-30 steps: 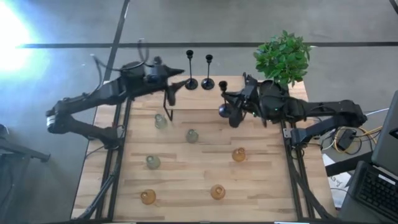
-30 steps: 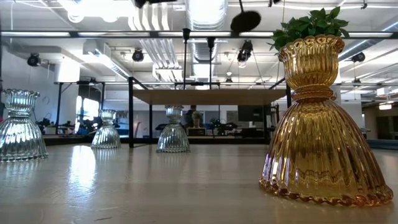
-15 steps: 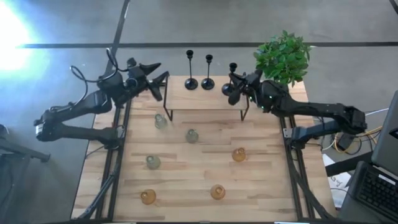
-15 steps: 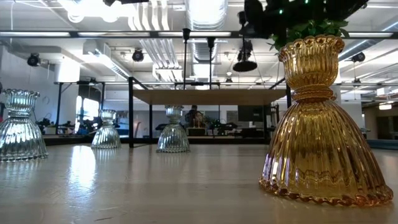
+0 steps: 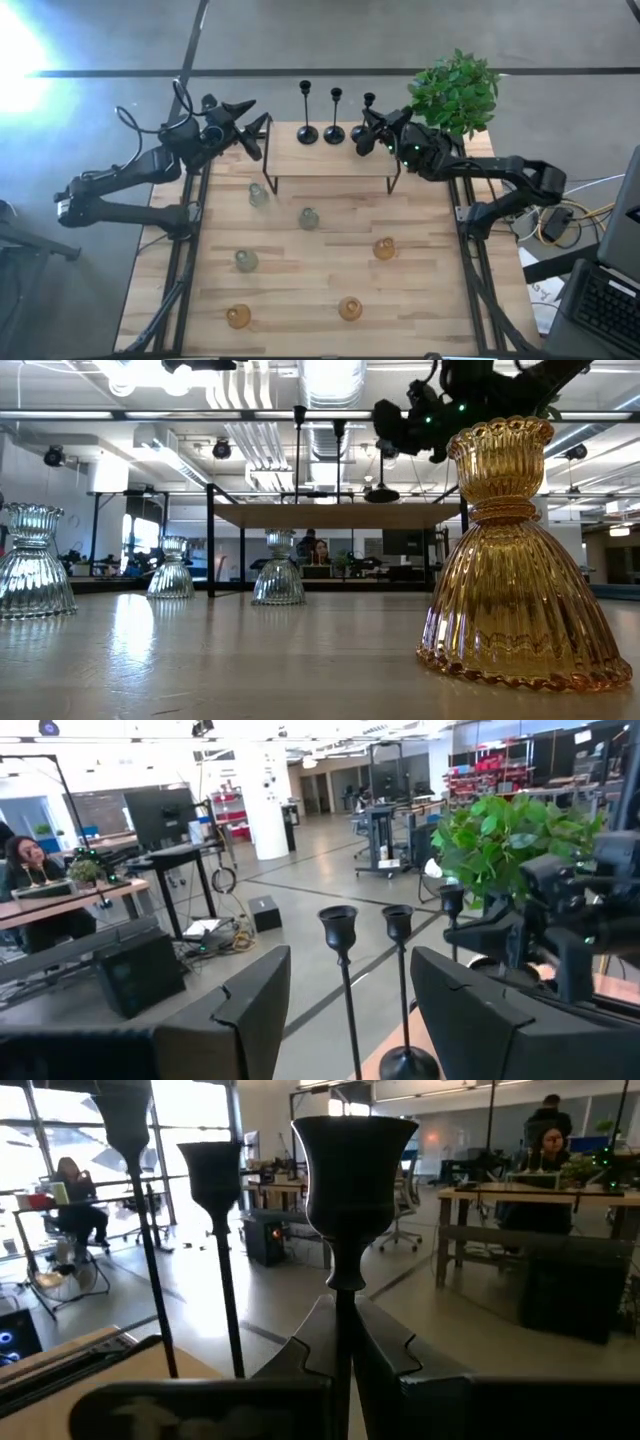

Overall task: Pick & Place candle stick holders
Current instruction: Put the black candle holder on the shelf

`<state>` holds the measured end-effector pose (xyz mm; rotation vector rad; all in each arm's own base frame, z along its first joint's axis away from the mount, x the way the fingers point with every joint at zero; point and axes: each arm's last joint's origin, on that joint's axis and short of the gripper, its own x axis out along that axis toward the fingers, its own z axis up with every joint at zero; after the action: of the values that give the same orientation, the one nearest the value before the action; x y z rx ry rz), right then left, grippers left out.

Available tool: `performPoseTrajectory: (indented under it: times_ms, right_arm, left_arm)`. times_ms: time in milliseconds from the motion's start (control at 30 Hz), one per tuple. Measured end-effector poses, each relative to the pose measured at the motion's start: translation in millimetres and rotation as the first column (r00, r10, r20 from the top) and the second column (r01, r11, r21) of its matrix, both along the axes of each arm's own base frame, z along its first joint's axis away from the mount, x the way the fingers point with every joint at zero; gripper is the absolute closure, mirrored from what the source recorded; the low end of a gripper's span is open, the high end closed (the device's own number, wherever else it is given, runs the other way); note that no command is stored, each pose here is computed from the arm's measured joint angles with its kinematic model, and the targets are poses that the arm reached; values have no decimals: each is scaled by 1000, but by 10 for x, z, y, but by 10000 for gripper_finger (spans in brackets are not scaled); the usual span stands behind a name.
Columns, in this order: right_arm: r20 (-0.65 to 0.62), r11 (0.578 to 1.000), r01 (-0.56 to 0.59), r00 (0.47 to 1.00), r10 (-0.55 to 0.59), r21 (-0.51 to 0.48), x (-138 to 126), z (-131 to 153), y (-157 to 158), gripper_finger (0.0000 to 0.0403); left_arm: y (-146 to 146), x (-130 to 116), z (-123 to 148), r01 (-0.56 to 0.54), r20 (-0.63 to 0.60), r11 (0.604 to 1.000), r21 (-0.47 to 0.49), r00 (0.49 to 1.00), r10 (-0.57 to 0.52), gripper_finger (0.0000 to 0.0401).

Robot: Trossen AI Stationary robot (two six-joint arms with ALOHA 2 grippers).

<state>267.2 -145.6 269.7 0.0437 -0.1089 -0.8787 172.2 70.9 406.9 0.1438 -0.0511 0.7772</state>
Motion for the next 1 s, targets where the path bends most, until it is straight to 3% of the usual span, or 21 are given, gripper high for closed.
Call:
performPoseTrajectory:
  times_ms: [500, 1000]
  right_arm:
    - [-40, 995, 103, 994, -103, 11, 22, -154, -103, 394]
    - [-54, 993, 112, 992, -111, 29, 43, -237, -145, 394]
  left_arm:
    - [5, -2, 1, -3, 1, 1000, 0, 1000, 3, 188]
    - [5, -2, 1, -3, 1, 1000, 0, 1000, 3, 188]
